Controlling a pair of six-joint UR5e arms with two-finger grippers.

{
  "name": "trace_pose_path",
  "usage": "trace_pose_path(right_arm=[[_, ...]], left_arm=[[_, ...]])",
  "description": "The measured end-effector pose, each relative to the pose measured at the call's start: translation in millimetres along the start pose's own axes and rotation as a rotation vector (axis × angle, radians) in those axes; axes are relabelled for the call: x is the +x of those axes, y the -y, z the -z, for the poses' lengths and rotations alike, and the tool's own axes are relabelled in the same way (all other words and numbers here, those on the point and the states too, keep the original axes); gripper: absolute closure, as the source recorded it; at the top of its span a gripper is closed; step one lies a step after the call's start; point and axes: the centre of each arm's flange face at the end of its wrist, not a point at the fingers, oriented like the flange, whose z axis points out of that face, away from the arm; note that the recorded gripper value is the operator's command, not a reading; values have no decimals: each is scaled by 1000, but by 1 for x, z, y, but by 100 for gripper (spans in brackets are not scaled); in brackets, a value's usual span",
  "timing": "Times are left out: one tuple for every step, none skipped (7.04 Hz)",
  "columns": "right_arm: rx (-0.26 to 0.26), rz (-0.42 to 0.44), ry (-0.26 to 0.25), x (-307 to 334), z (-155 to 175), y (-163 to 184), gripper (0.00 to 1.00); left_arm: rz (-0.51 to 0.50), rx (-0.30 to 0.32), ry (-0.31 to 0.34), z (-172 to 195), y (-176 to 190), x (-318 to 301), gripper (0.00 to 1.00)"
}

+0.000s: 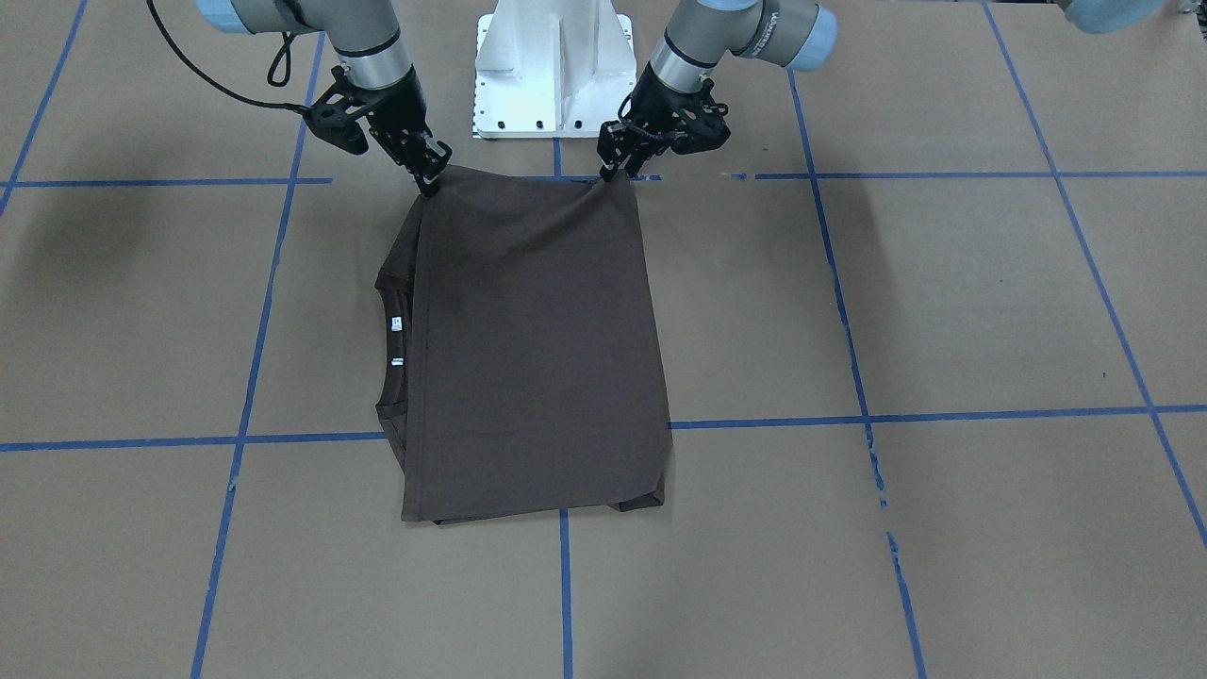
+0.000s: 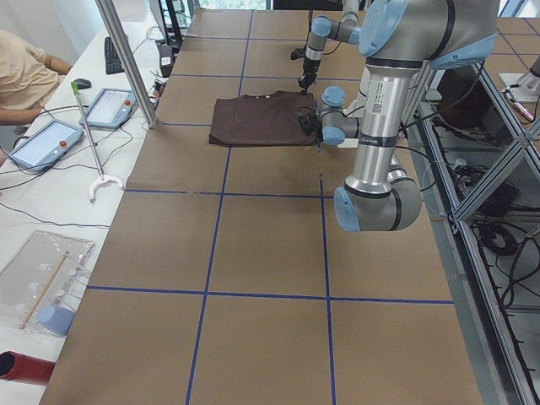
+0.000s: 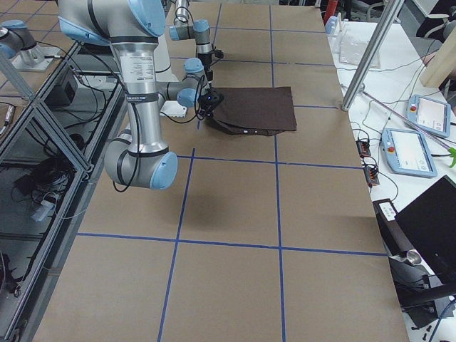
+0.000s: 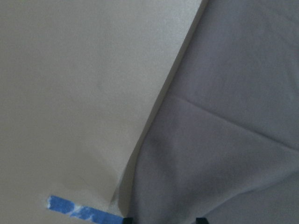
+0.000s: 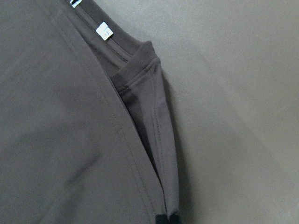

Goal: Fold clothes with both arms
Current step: 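Grasp the near edge of the shirt with both grippers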

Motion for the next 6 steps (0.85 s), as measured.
trace_pose_path(right_arm=[[-1, 0, 1, 0, 1, 0, 100], [0, 0, 2, 0, 1, 0, 100], [0, -1, 3, -1, 1, 0, 100], [-1, -1, 3, -1, 1, 0, 100], [-1, 0, 3, -1, 1, 0, 100], [-1, 1, 2, 0, 1, 0, 100]], left_arm=[[-1, -3, 4, -3, -2, -2, 79], [-1, -7, 9, -5, -4, -4, 100], [-1, -8, 18, -9, -5, -7, 100], [-3, -6, 28, -14, -5, -10, 100], [-5, -6, 34, -17, -5, -12, 100], [-6, -10, 32, -16, -5, -11, 100]])
